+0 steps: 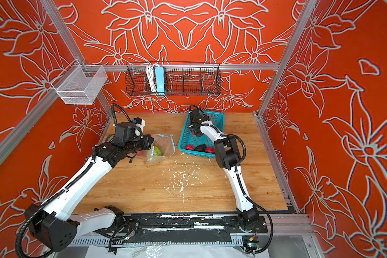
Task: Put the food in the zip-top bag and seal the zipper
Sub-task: 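Lower the right gripper and grasp the orange-red mango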
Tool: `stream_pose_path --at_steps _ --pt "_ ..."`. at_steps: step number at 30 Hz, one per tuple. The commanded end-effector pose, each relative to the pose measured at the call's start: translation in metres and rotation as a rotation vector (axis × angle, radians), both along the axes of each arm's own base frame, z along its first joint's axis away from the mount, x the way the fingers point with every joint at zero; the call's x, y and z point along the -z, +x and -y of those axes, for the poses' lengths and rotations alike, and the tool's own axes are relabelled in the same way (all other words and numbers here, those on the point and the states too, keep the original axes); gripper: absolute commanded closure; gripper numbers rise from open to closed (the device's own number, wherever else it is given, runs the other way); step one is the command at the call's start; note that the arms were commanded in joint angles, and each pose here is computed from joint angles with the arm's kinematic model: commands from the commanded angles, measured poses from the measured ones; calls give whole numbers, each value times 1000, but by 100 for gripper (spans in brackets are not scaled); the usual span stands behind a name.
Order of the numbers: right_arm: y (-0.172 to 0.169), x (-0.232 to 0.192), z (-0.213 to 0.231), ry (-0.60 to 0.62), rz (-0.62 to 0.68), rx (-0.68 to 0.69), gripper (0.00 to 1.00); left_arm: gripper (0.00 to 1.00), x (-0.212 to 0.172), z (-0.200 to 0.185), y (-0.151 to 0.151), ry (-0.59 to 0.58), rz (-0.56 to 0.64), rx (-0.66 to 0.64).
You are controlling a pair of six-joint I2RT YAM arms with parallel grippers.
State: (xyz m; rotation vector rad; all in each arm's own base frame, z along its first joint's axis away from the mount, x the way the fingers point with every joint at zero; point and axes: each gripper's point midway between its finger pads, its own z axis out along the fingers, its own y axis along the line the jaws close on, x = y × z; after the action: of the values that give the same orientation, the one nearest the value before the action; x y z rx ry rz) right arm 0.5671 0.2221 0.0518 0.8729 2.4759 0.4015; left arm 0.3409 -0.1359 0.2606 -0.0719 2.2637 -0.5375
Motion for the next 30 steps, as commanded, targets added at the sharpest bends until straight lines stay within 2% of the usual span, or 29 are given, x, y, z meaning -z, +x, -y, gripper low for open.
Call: stream_pose_path --at_steps 1,11,30 --pt "-5 -27 7 2 30 -2 64 100 -3 -3 3 -8 13 -14" --pt "-18 -53 10 13 63 -33 65 100 -4 -2 2 -11 14 -13" --pt "-48 -78 5 52 85 -127 65 100 -3 0 1 -21 8 -8"
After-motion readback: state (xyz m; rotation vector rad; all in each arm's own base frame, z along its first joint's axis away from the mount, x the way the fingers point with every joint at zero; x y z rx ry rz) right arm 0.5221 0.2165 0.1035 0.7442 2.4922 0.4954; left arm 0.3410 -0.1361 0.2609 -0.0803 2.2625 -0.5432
